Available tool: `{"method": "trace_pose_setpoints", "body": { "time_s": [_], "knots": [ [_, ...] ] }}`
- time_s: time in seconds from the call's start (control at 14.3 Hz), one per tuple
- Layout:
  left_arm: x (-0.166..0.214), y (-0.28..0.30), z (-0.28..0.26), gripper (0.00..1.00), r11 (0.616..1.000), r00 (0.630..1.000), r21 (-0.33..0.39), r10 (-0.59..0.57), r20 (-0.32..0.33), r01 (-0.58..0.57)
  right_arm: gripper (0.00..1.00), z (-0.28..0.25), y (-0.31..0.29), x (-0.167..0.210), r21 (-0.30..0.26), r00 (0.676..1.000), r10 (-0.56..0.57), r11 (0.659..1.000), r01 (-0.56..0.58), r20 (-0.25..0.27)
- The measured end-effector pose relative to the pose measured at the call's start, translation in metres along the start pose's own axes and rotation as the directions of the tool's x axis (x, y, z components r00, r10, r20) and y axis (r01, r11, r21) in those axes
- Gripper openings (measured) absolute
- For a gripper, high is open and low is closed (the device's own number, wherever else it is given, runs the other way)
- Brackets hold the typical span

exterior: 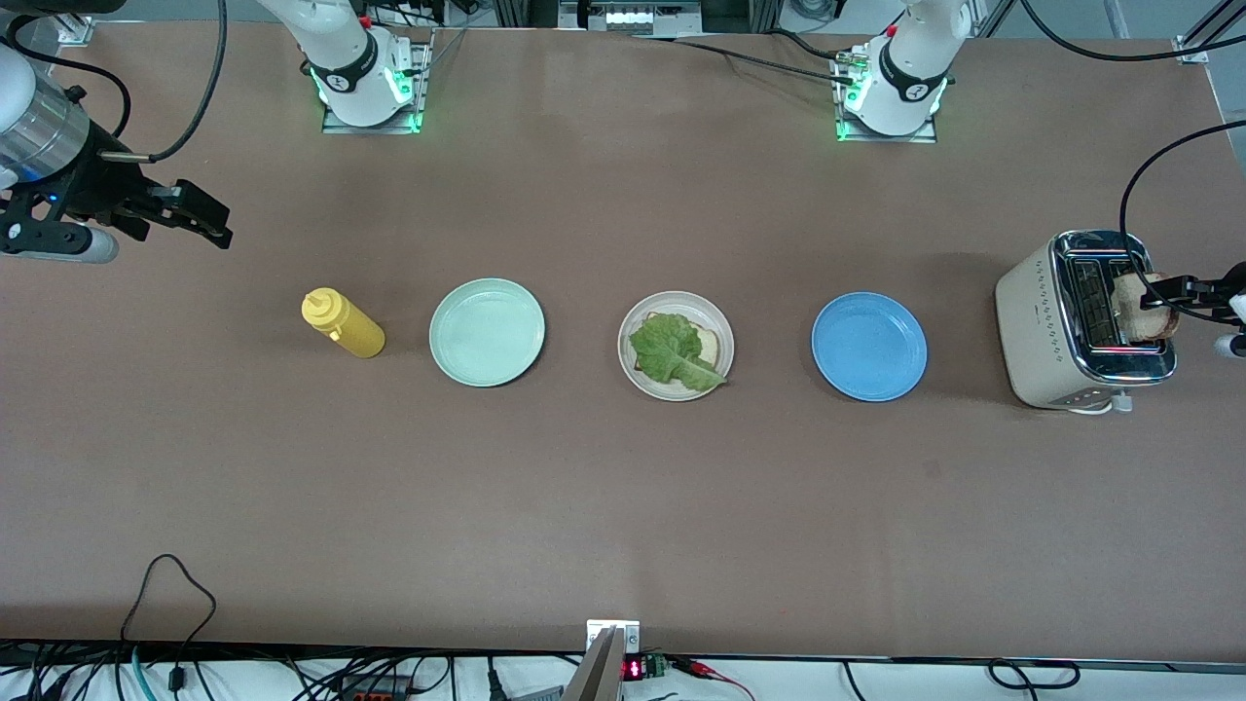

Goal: Make sandwich in beige plate with both arms
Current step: 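Grasp the second toast slice in the toaster with the left gripper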

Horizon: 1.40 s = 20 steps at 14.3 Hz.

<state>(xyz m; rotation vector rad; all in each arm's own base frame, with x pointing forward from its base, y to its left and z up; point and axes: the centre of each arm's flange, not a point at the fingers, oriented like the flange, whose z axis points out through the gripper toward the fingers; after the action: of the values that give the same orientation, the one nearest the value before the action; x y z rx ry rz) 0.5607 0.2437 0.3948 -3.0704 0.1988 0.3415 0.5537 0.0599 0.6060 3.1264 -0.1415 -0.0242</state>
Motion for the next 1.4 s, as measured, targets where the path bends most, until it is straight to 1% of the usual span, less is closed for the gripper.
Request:
{"method": "trace_pose_setpoints", "body": {
  "time_s": [0.14, 0.21, 0.28, 0.35, 0.42, 0.56, 0.63, 0.77, 0.84, 0.91, 0.98, 1.26, 1.4],
  "knots": [
    [-0.003, -0.003, 0.007, 1.00, 1.000, 1.000, -0.008, 0.003, 0.003, -0.003, 1.00, 0.000, 0.003, 0.001, 0.001, 1.000, 0.006, 1.000, -0.006, -0.003],
    [-0.003, -0.003, 0.008, 0.96, 1.000, 1.000, -0.012, 0.008, -0.004, -0.008, 1.00, -0.001, 0.004, 0.001, 0.001, 1.000, 0.007, 1.000, -0.007, -0.005],
    [-0.003, -0.003, 0.011, 0.95, 1.000, 1.000, -0.025, 0.008, -0.013, -0.008, 1.00, -0.001, 0.004, 0.001, 0.001, 1.000, 0.008, 1.000, -0.008, -0.005],
    [-0.005, -0.005, 0.014, 0.87, 0.999, 1.000, -0.041, 0.002, -0.016, -0.003, 1.00, -0.001, 0.005, 0.001, 0.001, 1.000, 0.008, 1.000, -0.008, -0.005],
    [-0.008, -0.008, 0.019, 0.69, 0.998, 1.000, -0.059, 0.008, -0.018, -0.009, 1.00, -0.001, 0.005, 0.002, 0.001, 1.000, 0.008, 1.000, -0.008, -0.006],
    [-0.010, -0.011, 0.021, 0.48, 0.997, 1.000, -0.069, 0.017, -0.020, -0.018, 1.00, -0.002, 0.005, 0.002, 0.002, 1.000, 0.008, 1.000, -0.008, -0.008],
    [-0.011, -0.011, 0.021, 0.39, 0.997, 1.000, -0.069, 0.019, -0.020, -0.020, 1.00, -0.002, 0.005, 0.002, 0.002, 1.000, 0.008, 1.000, -0.008, -0.009],
    [-0.010, -0.010, 0.021, 0.35, 0.997, 1.000, -0.070, 0.021, -0.020, -0.023, 1.00, -0.004, 0.006, 0.002, 0.003, 1.000, 0.010, 1.000, -0.010, -0.013],
    [-0.010, -0.010, 0.021, 0.27, 0.997, 1.000, -0.070, 0.022, -0.020, -0.023, 1.00, -0.006, 0.006, 0.003, 0.004, 1.000, 0.011, 1.000, -0.011, -0.018],
    [-0.010, -0.010, 0.021, 0.17, 0.997, 1.000, -0.070, 0.023, -0.020, -0.024, 1.00, -0.008, 0.007, 0.003, 0.004, 1.000, 0.011, 1.000, -0.011, -0.021],
    [-0.010, -0.010, 0.021, 0.12, 0.997, 1.000, -0.070, 0.023, -0.020, -0.024, 1.00, -0.008, 0.007, 0.003, 0.004, 1.000, 0.011, 1.000, -0.011, -0.021],
    [-0.009, -0.007, 0.017, 0.09, 0.997, 0.999, -0.067, 0.029, -0.026, -0.030, 1.00, -0.008, 0.007, 0.003, 0.005, 1.000, 0.012, 1.000, -0.011, -0.023],
    [-0.006, -0.001, 0.002, 0.09, 0.997, 0.998, -0.060, 0.044, -0.037, -0.046, 1.00, -0.009, 0.007, 0.004, 0.006, 1.000, 0.012, 1.000, -0.012, -0.029]
  ]
}}
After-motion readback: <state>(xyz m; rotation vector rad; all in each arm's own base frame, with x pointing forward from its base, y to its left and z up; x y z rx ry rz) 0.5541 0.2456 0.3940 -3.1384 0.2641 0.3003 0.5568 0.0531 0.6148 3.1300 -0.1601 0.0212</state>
